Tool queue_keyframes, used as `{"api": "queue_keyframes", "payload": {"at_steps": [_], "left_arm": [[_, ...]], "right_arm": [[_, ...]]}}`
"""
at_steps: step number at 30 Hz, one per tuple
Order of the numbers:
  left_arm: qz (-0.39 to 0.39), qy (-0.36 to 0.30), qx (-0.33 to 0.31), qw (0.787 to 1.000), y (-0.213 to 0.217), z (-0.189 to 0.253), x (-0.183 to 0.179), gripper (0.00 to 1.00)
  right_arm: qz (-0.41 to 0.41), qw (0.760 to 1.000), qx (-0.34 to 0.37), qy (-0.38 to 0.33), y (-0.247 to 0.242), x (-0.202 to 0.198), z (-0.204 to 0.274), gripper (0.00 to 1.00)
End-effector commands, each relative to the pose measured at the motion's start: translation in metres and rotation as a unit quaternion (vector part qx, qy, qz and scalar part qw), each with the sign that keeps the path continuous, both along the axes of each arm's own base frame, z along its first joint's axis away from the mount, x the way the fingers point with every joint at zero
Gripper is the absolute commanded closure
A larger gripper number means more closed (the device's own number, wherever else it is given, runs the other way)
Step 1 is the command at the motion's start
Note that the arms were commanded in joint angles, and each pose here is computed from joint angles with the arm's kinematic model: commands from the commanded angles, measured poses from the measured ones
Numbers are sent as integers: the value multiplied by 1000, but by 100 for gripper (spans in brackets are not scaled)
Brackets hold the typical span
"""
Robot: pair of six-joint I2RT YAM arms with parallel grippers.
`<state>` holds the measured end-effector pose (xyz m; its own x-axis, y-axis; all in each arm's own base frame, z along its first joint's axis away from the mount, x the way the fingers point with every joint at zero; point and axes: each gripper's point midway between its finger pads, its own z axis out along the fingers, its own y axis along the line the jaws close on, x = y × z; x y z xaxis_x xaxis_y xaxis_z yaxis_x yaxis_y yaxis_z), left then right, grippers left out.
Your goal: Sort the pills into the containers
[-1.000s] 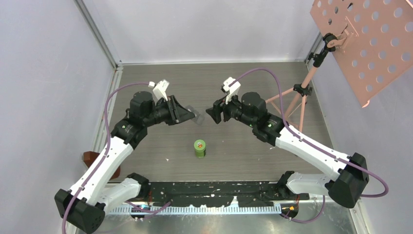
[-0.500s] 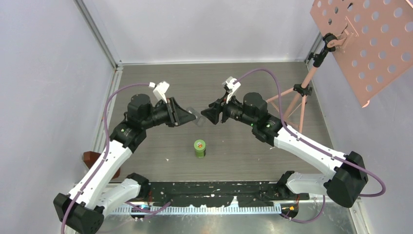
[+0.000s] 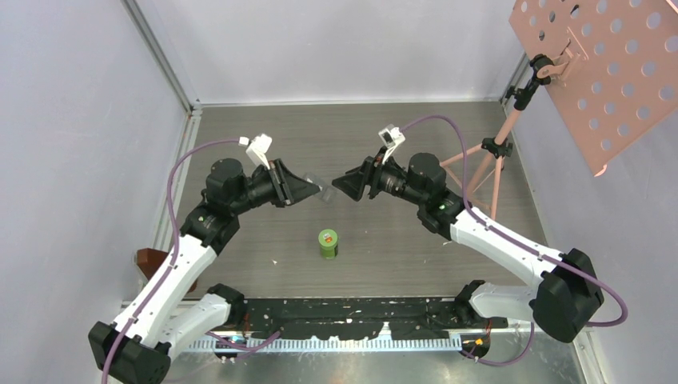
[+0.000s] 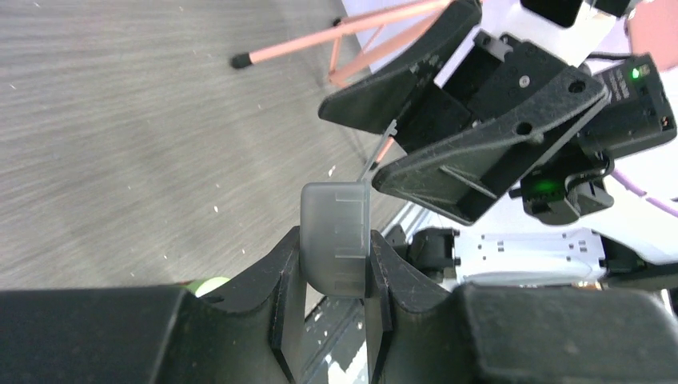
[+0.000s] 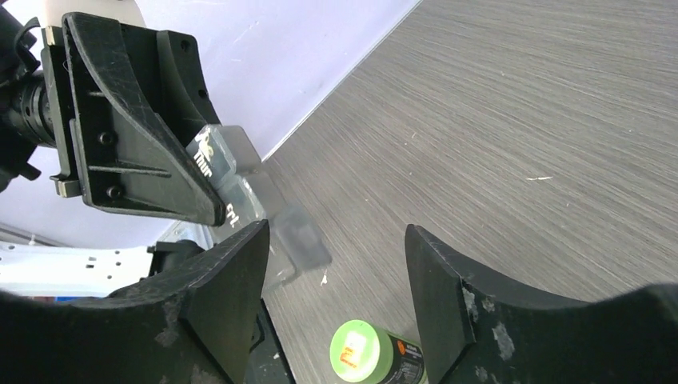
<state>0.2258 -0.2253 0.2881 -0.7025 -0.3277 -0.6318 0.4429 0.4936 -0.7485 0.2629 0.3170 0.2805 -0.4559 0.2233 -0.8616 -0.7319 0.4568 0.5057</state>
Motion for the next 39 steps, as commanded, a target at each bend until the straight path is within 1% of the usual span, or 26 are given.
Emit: {"api": "queue_keyframes", "payload": {"at_steps": [1, 3, 5, 8, 10, 14, 15, 17, 23, 33, 39], "left_arm": [[53, -23, -14, 998, 8, 7, 27, 100], [64, -12, -16, 998, 8, -1, 37, 100], [71, 1, -27, 997, 7, -6, 45, 100], [74, 7, -52, 996, 4, -3, 54, 100], [77, 13, -62, 995, 2, -2, 58, 100], [86, 22, -73, 993, 1, -4, 63, 100], [87, 24, -74, 993, 1, -5, 64, 100], [87, 25, -78, 993, 0, -7, 66, 100], [81, 30, -79, 993, -3, -12, 67, 100], [78, 29, -76, 994, -3, -17, 65, 100], [69, 31, -77, 994, -6, -21, 66, 100]], "right_arm": [[-11, 998, 56, 13, -4, 3, 32, 27], [-26, 998, 63, 17, -10, 6, 35, 22], [-36, 997, 67, 20, -13, 8, 37, 19], [-25, 997, 69, 32, -12, 3, 32, 19], [-18, 996, 72, 53, -9, 1, 26, 20], [-29, 992, 74, 100, -7, 4, 7, 29], [-31, 991, 78, 107, -6, 4, 5, 32], [-49, 988, 75, 124, -5, 8, -7, 36], [-78, 986, 60, 135, 5, 18, -22, 43], [-113, 978, 71, 162, 12, 38, -31, 58], [-140, 973, 53, 176, 12, 47, -42, 65]]}}
